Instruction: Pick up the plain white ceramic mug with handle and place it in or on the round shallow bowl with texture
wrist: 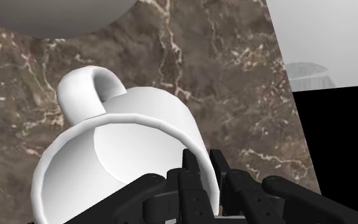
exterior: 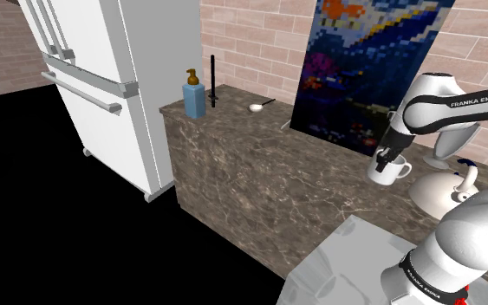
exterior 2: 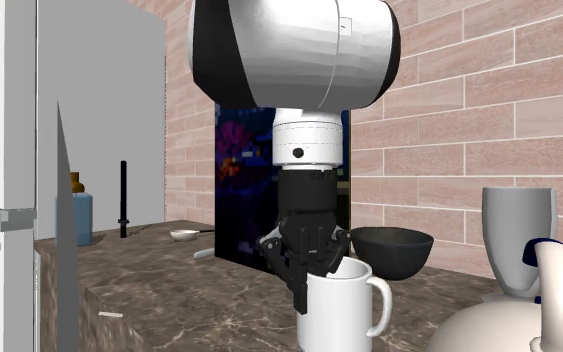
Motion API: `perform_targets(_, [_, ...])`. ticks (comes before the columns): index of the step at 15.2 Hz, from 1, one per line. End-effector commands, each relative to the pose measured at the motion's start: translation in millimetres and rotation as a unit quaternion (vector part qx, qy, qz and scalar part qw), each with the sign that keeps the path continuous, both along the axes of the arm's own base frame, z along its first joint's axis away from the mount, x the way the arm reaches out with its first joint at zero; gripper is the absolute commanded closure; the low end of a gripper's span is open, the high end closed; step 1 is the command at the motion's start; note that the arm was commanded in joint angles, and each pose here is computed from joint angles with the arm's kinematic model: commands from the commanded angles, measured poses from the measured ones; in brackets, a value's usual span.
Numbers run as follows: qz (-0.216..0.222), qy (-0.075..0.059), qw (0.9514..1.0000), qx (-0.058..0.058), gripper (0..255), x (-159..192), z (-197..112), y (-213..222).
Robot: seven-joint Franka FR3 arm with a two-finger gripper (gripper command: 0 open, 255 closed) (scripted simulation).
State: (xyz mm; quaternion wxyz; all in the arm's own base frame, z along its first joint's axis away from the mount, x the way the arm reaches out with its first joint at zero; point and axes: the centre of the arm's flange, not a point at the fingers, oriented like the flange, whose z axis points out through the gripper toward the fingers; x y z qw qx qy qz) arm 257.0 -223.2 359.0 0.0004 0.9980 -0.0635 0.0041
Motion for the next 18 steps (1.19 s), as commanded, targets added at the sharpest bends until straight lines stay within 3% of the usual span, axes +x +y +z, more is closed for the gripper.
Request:
perform_targets(1, [0.000, 0.000, 1.0000, 0.000, 255, -0.1, 9.7, 1.0])
perform_targets(18, [0.000, 0.000, 1.0000, 0.000, 255, -0.1, 99.5, 1.0])
